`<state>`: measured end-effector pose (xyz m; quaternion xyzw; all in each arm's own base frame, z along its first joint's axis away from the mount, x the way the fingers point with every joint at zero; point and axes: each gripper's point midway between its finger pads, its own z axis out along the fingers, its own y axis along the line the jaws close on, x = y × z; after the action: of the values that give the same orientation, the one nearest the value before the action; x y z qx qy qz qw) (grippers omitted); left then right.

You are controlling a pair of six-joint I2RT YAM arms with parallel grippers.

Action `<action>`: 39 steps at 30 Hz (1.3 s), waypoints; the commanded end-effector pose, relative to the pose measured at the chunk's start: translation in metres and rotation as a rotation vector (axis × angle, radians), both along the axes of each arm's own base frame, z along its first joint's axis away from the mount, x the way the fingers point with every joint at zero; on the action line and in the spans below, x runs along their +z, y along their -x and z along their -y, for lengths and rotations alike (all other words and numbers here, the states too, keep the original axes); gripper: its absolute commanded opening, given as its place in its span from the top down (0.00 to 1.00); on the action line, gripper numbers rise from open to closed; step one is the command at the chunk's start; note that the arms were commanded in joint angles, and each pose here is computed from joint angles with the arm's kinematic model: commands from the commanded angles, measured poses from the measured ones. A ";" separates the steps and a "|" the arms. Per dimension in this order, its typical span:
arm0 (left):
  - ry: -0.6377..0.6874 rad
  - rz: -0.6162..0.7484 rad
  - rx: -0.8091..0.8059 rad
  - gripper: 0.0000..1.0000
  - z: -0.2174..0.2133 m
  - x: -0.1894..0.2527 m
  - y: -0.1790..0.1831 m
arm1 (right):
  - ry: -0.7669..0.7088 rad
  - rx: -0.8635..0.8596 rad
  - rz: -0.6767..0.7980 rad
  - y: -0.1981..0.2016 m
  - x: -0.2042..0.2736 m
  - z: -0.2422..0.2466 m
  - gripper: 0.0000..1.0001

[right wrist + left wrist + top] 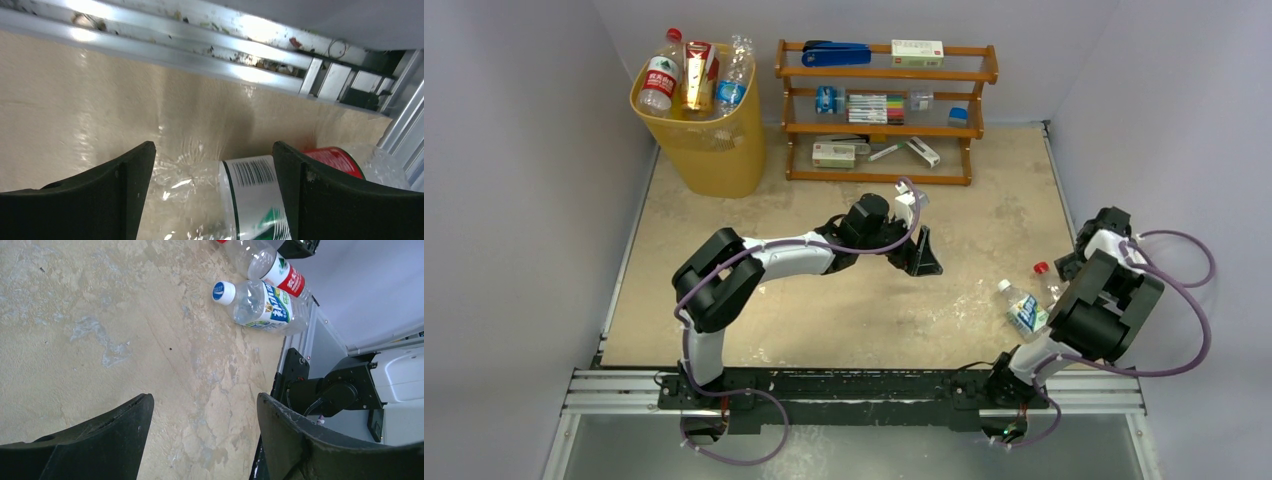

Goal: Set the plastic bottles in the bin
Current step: Adjust the plastic bottle at the center of the board.

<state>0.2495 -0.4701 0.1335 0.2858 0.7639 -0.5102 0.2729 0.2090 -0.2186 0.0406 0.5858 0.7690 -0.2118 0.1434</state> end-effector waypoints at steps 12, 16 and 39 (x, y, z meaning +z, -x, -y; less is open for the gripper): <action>0.081 0.063 0.003 0.26 0.019 0.043 0.006 | -0.191 0.169 0.190 -0.027 0.009 -0.113 0.11; 0.073 0.060 0.008 0.26 0.018 0.040 0.006 | -0.236 0.233 0.224 -0.037 0.014 -0.149 0.11; 0.016 0.095 0.004 0.25 0.005 0.053 0.014 | -0.164 0.452 0.336 -0.092 0.091 -0.191 0.06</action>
<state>0.2353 -0.4689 0.1579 0.2867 0.7691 -0.4938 0.2872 0.2829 -0.0061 0.0877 0.4409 0.8719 0.0175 0.2125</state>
